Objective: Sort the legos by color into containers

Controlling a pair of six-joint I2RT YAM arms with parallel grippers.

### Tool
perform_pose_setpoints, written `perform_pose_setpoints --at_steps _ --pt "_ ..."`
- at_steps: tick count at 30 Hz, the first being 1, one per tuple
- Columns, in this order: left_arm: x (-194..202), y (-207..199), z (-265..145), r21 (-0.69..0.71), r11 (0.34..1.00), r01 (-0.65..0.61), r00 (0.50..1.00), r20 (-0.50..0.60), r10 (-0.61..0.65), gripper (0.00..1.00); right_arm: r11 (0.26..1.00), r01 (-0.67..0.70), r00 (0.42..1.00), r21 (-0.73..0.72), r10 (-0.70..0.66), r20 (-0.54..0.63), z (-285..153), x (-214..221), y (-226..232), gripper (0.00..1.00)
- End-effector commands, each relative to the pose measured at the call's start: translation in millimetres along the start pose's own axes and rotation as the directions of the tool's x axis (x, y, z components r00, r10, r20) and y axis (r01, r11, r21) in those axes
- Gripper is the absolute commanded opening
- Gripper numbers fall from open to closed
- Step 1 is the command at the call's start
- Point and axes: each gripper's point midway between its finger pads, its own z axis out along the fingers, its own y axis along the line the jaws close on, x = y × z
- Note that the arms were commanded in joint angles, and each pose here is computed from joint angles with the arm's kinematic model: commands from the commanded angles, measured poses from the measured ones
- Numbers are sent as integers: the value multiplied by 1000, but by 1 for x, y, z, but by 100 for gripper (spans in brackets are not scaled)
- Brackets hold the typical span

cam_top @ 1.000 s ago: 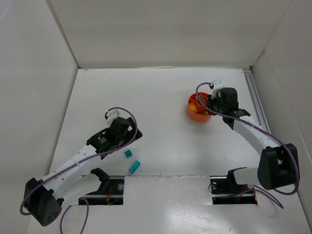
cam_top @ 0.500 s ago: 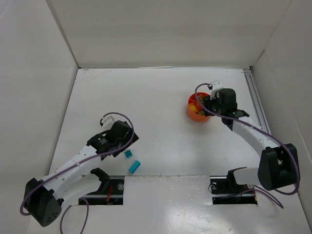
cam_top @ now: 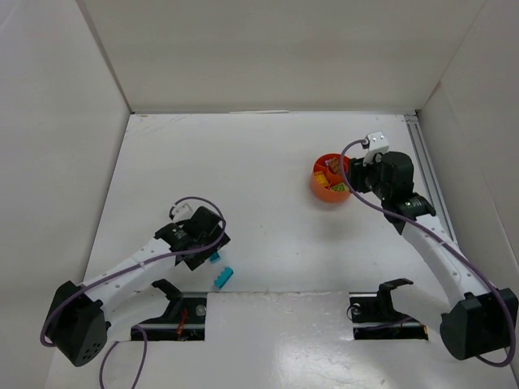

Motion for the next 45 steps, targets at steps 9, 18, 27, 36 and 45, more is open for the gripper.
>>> perform_pose_setpoints --at_steps 9,18,27,36,45 --pt "18 7 16 -60 998 23 998 -61 -26 62 999 8 1000 51 -7 -19 -21 5 -7 62" --pt "13 4 23 -76 997 20 999 -32 -22 36 998 13 1000 60 -13 -10 -32 2 -10 62" --pt "-2 -22 10 31 998 -56 998 10 56 11 986 135 991 -103 -133 27 -34 -2 14 63" --pt "-48 -119 -58 404 903 -149 981 174 84 12 953 156 986 -261 -136 93 -35 -2 44 63" --pt "-60 -183 -89 510 810 -289 953 238 190 12 926 170 982 -336 -129 141 -38 -15 77 66"
